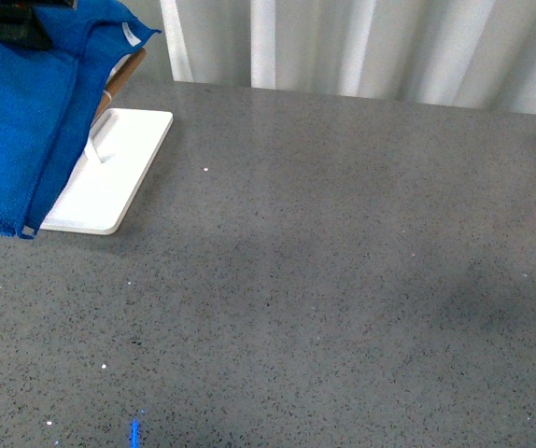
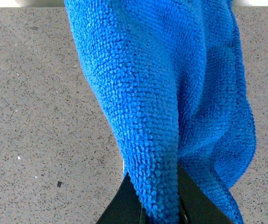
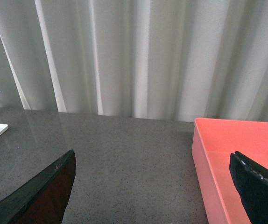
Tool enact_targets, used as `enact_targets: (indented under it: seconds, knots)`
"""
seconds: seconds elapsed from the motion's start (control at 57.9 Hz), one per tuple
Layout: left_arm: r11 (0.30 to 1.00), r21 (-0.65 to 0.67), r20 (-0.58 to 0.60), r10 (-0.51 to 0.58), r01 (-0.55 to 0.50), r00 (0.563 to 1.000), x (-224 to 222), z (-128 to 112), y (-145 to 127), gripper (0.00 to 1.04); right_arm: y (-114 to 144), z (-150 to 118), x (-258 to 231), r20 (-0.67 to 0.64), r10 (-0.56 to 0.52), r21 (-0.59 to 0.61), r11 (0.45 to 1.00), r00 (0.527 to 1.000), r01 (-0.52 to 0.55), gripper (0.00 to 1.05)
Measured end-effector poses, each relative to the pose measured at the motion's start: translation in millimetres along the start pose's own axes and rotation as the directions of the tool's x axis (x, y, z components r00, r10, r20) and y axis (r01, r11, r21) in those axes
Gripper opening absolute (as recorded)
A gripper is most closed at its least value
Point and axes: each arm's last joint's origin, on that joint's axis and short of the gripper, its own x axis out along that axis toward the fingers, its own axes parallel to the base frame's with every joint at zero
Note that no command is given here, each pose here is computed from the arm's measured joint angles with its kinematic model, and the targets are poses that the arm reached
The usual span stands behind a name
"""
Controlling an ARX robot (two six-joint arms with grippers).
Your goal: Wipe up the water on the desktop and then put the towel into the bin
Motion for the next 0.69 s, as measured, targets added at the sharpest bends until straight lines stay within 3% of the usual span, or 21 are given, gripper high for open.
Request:
enact_targets:
  seconds: [0.173, 0.432, 0.57, 0.691]
  knots:
    - [1.000, 0.005, 0.024, -0.007, 0.007, 1.000, -13.4, 8.7, 2.8, 0.05, 0.0, 0.0, 0.0, 0.000, 0.000, 0.000, 1.000, 1.000, 0.000, 0.98]
    - [0.998, 0.018, 0.183, -0.068, 0.066, 0.981, -70.8, 47.6, 5.2, 0.05, 0.0, 0.0, 0.0, 0.000, 0.000, 0.000, 1.000, 1.000, 0.000, 0.98]
    - [0.991, 0.012, 0.306, -0.134, 0.137, 0.942, -114.9, 68.6, 0.3, 0.05, 0.0, 0.0, 0.0, 0.000, 0.000, 0.000, 1.000, 1.000, 0.000, 0.98]
    - [0.970, 0.014, 0.437, -0.225, 0.244, 0.871, -155.2, 77.7, -16.9, 0.05, 0.0, 0.0, 0.0, 0.000, 0.000, 0.000, 1.000, 1.000, 0.000, 0.98]
